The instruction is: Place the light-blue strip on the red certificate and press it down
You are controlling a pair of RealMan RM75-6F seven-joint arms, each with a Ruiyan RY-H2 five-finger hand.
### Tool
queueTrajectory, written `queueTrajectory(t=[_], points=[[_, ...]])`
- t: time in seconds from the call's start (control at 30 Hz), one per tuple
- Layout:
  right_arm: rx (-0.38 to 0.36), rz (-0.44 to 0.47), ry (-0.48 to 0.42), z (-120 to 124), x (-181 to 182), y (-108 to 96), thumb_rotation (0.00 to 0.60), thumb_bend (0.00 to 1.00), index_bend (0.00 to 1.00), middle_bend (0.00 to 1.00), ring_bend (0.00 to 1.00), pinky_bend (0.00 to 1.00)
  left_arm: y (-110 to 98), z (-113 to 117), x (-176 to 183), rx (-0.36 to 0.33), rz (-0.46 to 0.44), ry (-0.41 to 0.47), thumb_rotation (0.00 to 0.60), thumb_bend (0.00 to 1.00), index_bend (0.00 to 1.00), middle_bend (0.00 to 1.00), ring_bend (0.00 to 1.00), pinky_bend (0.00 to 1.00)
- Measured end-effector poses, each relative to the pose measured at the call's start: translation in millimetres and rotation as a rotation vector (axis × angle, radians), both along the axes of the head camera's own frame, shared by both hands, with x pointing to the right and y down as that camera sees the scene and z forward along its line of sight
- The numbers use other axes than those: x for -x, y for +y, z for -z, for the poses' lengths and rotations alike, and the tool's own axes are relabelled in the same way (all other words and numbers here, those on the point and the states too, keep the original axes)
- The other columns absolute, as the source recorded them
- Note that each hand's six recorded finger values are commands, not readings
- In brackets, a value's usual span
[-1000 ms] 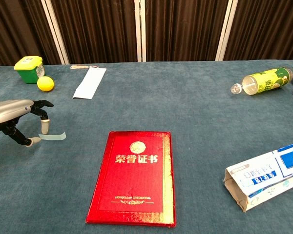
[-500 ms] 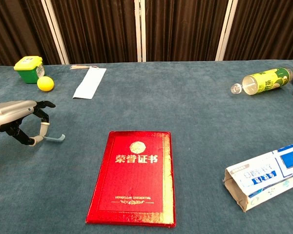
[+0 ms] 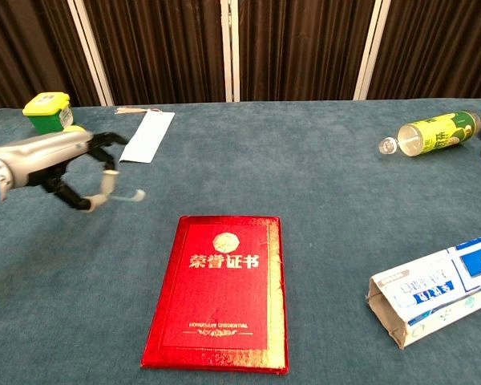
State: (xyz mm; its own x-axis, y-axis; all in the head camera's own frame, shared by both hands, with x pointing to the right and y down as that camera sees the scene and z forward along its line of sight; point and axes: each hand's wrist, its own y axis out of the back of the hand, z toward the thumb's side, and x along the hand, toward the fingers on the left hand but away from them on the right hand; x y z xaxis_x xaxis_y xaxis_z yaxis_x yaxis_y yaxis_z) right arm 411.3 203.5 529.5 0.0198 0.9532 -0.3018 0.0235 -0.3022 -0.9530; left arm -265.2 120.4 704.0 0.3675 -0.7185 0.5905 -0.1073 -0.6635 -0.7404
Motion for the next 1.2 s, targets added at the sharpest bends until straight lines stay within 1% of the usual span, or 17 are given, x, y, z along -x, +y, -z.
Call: queueTrajectory(t=[0.13, 0.27, 0.37, 0.5, 0.57, 0.6, 0.67, 0.83, 1.0, 1.13, 1.2], points=[[-0.003, -0.005, -0.003, 1, -2, -1, 0.600, 0.00, 0.00, 0.00, 0.00, 0.00, -5, 10, -41, -0.031, -0.115, 0.028, 0.600, 0.45, 0.64, 0.00, 0.00, 0.00], [-0.006, -0.011, -0.004, 2, -4, -2, 0.600, 0.00, 0.00, 0.00, 0.00, 0.00, -2, 16, -69, -0.053, -0.199, 0.049, 0.600, 0.45, 0.64, 0.00, 0.00, 0.00], [-0.009, -0.019, -0.005, 3, -6, -2, 0.600, 0.00, 0.00, 0.00, 0.00, 0.00, 4, 17, -85, -0.064, -0.268, 0.056, 0.600, 0.45, 0.64, 0.00, 0.00, 0.00], [-0.008, -0.024, -0.004, 3, -8, -3, 0.600, 0.00, 0.00, 0.00, 0.00, 0.00, 18, 15, -104, -0.058, -0.376, 0.056, 0.600, 0.45, 0.65, 0.00, 0.00, 0.00], [-0.008, -0.025, -0.004, 3, -8, -3, 0.600, 0.00, 0.00, 0.00, 0.00, 0.00, 23, 15, -110, -0.066, -0.417, 0.058, 0.600, 0.45, 0.64, 0.00, 0.00, 0.00], [-0.008, -0.025, -0.003, 3, -9, -3, 0.600, 0.00, 0.00, 0.00, 0.00, 0.00, 27, 16, -115, -0.079, -0.451, 0.064, 0.600, 0.45, 0.64, 0.00, 0.00, 0.00], [-0.008, -0.027, -0.003, 3, -9, -4, 0.600, 0.00, 0.00, 0.00, 0.00, 0.00, 32, 17, -120, -0.095, -0.484, 0.073, 0.600, 0.45, 0.63, 0.00, 0.00, 0.00], [-0.003, -0.031, 0.001, 1, -11, -5, 0.600, 0.00, 0.00, 0.00, 0.00, 0.00, 45, 20, -130, -0.159, -0.584, 0.124, 0.600, 0.45, 0.63, 0.00, 0.00, 0.00], [-0.002, -0.029, 0.002, 0, -9, -5, 0.600, 0.00, 0.00, 0.00, 0.00, 0.00, 53, 16, -130, -0.259, -0.710, 0.135, 0.600, 0.45, 0.63, 0.00, 0.00, 0.00], [-0.002, -0.028, 0.003, 0, -9, -5, 0.600, 0.00, 0.00, 0.00, 0.00, 0.00, 53, 13, -130, -0.318, -0.761, 0.133, 0.600, 0.44, 0.62, 0.00, 0.00, 0.00], [-0.002, -0.028, 0.003, 0, -9, -5, 0.600, 0.00, 0.00, 0.00, 0.00, 0.00, 54, 11, -131, -0.332, -0.771, 0.133, 0.600, 0.41, 0.58, 0.00, 0.00, 0.00]])
